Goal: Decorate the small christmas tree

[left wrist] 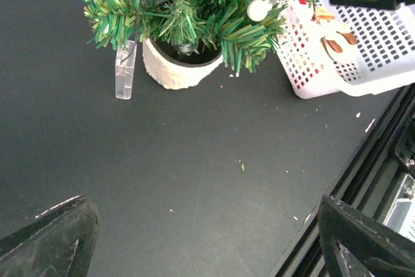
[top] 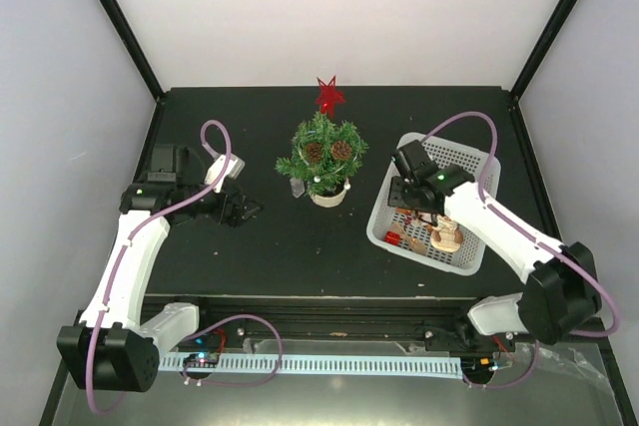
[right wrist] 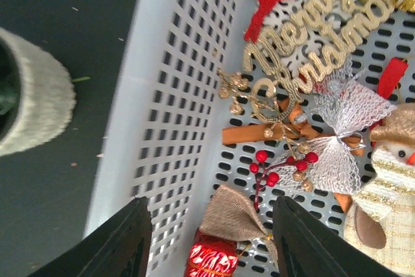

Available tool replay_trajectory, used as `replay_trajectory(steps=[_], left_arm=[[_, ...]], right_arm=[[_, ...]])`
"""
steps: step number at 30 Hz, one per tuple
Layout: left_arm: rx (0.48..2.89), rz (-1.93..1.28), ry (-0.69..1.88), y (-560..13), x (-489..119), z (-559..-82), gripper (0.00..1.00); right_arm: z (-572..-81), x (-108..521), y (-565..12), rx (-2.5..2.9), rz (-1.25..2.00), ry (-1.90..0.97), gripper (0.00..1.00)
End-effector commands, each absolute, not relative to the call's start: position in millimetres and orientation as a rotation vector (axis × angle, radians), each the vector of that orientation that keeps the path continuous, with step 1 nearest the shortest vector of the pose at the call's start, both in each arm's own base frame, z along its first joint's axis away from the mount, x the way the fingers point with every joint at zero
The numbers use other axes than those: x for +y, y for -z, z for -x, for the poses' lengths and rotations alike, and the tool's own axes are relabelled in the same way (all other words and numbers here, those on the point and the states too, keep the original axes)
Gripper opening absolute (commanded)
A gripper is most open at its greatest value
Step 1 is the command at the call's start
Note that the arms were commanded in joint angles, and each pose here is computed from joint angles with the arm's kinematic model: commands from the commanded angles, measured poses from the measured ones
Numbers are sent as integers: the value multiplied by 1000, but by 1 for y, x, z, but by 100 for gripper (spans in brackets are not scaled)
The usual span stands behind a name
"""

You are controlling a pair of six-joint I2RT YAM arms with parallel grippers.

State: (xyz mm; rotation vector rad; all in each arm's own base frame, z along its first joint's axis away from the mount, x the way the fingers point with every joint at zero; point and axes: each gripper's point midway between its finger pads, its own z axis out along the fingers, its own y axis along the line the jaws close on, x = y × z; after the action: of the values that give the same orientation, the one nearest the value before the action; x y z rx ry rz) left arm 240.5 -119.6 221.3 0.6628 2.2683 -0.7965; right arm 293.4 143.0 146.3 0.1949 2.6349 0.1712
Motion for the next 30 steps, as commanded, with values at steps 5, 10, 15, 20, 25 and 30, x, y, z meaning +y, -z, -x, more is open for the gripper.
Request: replay_trajectory(steps=[5, 10, 15, 20, 25, 30], left_arm=[[2261, -652, 762, -230, -116, -255, 92], [2276, -647, 765, -227, -116, -257, 91], [2283, -645, 763, -224, -115, -257, 91], [2282, -646, 760, -224, -115, -256, 91], [2273, -650, 759, -225, -115, -255, 91], [2263, -654, 760, -227, -116, -253, 91]], right_arm=[[-303, 117, -82, 2738, -439, -172, 54], [-318, 84, -62, 2700, -659, -271, 53], [-337, 76, -60, 2679, -705, -321, 51], [-348, 79, -57, 2683, -714, -350, 50], [-347, 82, -45, 2717, -719, -354, 47], [-339, 80, -36, 2735, -728, -342, 41]])
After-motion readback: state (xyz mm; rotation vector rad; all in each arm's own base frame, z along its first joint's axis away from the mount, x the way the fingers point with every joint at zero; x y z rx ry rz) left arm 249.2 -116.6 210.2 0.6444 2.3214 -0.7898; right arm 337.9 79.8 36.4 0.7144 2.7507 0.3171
